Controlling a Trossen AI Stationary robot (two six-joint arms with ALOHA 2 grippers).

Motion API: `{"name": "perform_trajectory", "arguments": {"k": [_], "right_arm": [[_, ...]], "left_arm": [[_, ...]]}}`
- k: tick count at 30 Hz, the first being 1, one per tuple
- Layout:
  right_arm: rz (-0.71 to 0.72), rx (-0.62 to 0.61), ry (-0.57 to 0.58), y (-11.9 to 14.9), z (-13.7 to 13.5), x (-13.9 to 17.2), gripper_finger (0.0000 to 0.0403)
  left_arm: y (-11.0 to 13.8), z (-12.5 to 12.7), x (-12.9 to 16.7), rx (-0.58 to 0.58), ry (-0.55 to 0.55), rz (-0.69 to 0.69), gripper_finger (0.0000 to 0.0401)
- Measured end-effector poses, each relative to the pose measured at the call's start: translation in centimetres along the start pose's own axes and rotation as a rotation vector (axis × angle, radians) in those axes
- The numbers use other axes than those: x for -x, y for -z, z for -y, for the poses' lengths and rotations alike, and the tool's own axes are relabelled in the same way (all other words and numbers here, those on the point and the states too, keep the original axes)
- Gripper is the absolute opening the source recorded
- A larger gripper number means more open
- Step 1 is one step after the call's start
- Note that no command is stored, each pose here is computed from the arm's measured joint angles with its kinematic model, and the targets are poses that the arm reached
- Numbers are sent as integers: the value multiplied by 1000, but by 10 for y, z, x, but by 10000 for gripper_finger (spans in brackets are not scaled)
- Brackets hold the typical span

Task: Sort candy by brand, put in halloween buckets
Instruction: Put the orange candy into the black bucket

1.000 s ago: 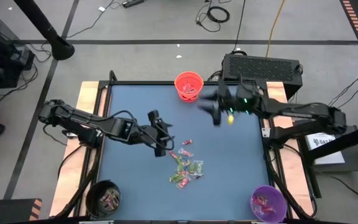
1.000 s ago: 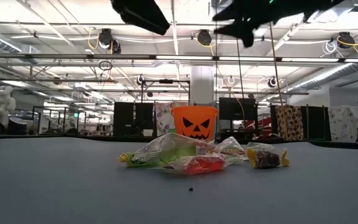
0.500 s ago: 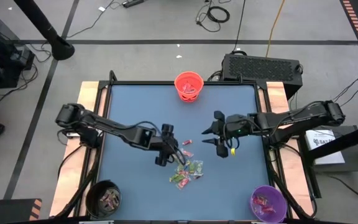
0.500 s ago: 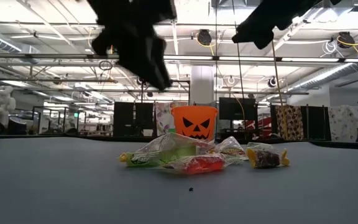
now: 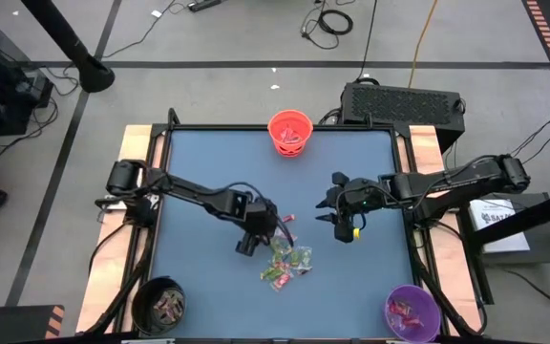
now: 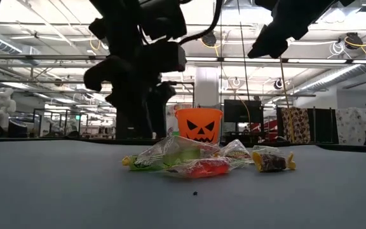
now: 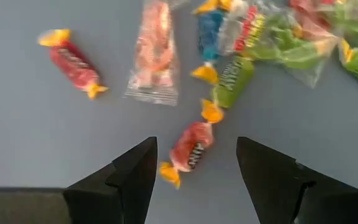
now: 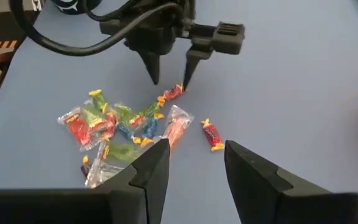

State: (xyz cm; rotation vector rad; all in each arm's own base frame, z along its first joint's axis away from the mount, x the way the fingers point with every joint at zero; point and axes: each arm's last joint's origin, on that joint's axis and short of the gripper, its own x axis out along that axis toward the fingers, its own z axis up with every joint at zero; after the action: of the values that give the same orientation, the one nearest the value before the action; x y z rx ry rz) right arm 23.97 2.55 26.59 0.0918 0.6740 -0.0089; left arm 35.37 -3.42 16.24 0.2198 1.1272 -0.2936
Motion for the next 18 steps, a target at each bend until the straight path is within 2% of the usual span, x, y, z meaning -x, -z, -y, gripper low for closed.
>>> {"name": "perform_trajectory", "arguments": {"k": [5, 10, 18], "right_arm": [[-13, 1, 2, 1, 0, 0, 146], [-16, 1, 2, 2, 0, 0, 146], [-12, 0, 1, 1, 0, 0, 146]], "left_arm": [[2, 0, -10, -49, 23, -20, 228], [4, -5, -15, -42, 18, -25, 223], [8, -10, -20, -27, 34, -43, 156]]}}
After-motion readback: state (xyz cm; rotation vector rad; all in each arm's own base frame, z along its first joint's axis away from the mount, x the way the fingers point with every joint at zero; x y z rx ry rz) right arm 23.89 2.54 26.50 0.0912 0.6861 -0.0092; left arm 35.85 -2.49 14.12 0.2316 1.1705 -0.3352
